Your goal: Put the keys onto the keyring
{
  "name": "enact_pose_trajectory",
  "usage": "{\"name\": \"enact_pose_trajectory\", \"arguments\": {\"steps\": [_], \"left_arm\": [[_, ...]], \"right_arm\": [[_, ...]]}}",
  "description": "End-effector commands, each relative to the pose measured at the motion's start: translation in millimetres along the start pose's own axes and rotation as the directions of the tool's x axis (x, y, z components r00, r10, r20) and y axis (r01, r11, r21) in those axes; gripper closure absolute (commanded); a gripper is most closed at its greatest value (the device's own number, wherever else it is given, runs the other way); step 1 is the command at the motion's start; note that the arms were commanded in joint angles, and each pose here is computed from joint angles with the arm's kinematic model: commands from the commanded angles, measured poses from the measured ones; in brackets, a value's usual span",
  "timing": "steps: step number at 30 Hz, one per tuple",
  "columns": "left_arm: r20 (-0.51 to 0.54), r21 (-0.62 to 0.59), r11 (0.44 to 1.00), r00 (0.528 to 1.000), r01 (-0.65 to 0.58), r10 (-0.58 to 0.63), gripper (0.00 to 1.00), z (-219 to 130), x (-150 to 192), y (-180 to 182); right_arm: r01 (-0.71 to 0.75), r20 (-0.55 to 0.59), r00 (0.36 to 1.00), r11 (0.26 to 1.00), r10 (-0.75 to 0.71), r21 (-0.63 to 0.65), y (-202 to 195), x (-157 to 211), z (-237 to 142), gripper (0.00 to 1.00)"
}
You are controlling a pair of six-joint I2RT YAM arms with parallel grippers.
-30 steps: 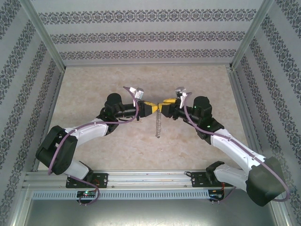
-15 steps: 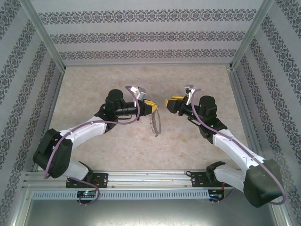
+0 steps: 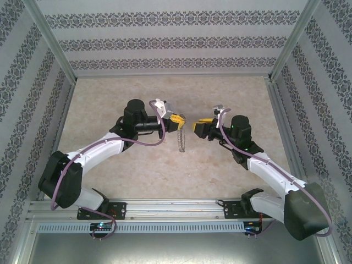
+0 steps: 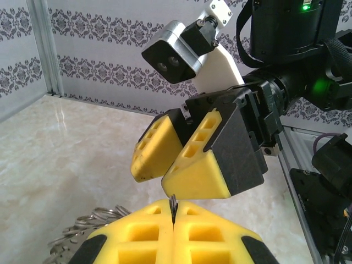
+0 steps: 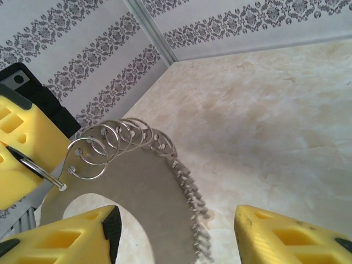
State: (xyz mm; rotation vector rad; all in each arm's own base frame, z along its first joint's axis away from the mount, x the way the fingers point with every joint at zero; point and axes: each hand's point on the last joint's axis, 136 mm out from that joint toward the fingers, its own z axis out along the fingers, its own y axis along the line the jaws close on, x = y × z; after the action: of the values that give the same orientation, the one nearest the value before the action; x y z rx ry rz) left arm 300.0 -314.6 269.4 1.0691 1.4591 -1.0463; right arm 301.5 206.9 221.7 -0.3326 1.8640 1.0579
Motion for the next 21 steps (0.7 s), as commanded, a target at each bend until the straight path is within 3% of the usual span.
{"name": "enact_pose_trajectory", "arguments": {"steps": [1, 4, 6, 7, 11, 16, 21], "left_arm": [[0.053, 0.025, 0.997, 0.996, -0.076, 0.075, 1.00, -3, -24, 1], [0.062, 0.027, 0.997, 0.996, -0.066, 0.064, 1.00, -2, -26, 2], [0.065, 0.022, 0.998, 0.996, -0.062, 0.060, 1.00, -2, -26, 3], [0.065, 0.019, 0.998, 0.996, -0.062, 0.060, 1.00, -2, -26, 4], [0.068, 0.020, 0.998, 0.996, -0.060, 0.059, 1.00, -4, -27, 4], [0.073, 0.056, 0.997, 0.996, -0.061, 0.057, 1.00, -7, -28, 2], [0.112, 0.122, 0.992, 0.993, -0.040, 0.027, 1.00, -13, -34, 5]], "right_arm": [[0.027, 0.031, 0.999, 0.999, -0.028, 0.029, -6, -10, -1, 0.36], [0.011, 0.033, 0.999, 0.998, -0.013, 0.063, -14, -12, 0, 0.20], [0.003, 0.048, 0.999, 0.996, -0.007, 0.086, -19, -15, -1, 0.03], [-0.003, 0.057, 0.998, 0.995, -0.003, 0.104, -22, -17, -2, 0.02], [-0.040, 0.120, 0.993, 0.984, 0.019, 0.176, -33, -29, -8, 0.02], [0.018, 0.100, 0.995, 0.996, -0.027, 0.087, -14, -33, -8, 0.03], [0.079, 0.057, 0.996, 0.995, -0.075, -0.057, 11, -33, -9, 0.19]]}}
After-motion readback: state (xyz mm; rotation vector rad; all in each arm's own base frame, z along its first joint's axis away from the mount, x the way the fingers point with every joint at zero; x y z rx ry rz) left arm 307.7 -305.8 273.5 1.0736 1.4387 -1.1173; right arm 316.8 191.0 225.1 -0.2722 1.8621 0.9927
